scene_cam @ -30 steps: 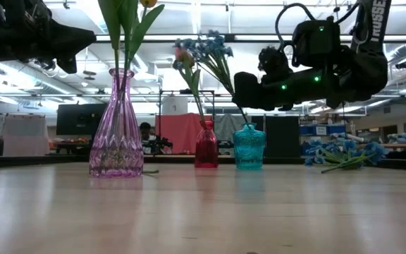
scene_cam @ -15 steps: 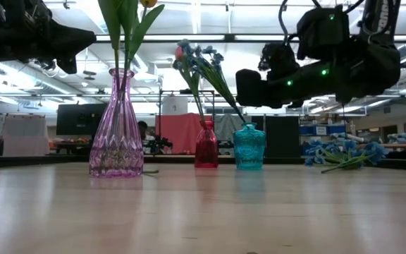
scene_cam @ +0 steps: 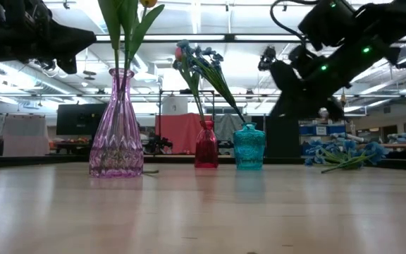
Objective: Sort flowers into vase by color
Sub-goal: Put the left blue flowers into the blue vase, then put the blue flowers into the blue vase
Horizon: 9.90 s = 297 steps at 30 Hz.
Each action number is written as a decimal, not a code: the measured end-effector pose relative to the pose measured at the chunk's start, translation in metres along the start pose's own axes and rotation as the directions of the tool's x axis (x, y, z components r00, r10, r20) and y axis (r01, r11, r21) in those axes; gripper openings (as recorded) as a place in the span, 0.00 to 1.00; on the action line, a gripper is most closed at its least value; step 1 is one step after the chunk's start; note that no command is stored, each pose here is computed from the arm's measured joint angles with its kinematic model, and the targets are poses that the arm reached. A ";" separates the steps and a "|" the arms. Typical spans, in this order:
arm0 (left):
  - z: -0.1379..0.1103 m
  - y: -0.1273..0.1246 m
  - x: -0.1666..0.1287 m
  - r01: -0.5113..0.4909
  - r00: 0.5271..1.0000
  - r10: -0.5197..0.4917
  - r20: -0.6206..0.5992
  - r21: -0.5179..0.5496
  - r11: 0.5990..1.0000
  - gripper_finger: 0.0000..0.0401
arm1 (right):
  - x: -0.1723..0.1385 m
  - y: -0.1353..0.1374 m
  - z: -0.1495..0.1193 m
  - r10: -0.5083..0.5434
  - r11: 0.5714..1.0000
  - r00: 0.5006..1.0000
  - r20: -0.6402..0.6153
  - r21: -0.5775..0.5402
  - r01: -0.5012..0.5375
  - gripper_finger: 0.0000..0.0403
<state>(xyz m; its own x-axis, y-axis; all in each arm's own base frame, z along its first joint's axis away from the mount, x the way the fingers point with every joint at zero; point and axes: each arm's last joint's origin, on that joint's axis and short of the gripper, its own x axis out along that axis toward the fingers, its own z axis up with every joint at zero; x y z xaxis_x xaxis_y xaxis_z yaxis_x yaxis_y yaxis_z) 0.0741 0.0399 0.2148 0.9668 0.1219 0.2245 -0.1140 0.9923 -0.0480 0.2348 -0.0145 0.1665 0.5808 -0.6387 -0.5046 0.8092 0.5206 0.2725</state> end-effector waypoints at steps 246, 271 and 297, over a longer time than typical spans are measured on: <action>0.004 0.001 0.000 -0.054 0.998 0.052 0.044 0.040 0.998 0.14 | -0.030 0.032 0.070 -0.044 0.997 0.905 0.422 0.078 0.012 0.05; 0.003 0.001 0.000 -0.059 0.998 0.056 0.040 0.060 0.996 0.14 | -0.006 0.072 0.029 -0.100 0.991 0.816 0.569 -0.017 0.134 0.05; 0.003 0.001 0.000 -0.060 0.998 0.058 0.039 0.062 0.996 0.14 | 0.014 0.079 0.004 -0.078 0.982 0.766 0.638 -0.083 0.169 0.05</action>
<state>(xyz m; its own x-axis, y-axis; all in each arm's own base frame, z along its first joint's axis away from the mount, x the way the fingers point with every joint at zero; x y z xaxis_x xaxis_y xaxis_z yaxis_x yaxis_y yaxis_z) 0.0731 0.0413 0.2178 0.9491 0.1797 0.2588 -0.1859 0.9826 -0.0005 0.3070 0.0151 0.1843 0.4387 -0.8912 0.1152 0.8853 0.4506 0.1148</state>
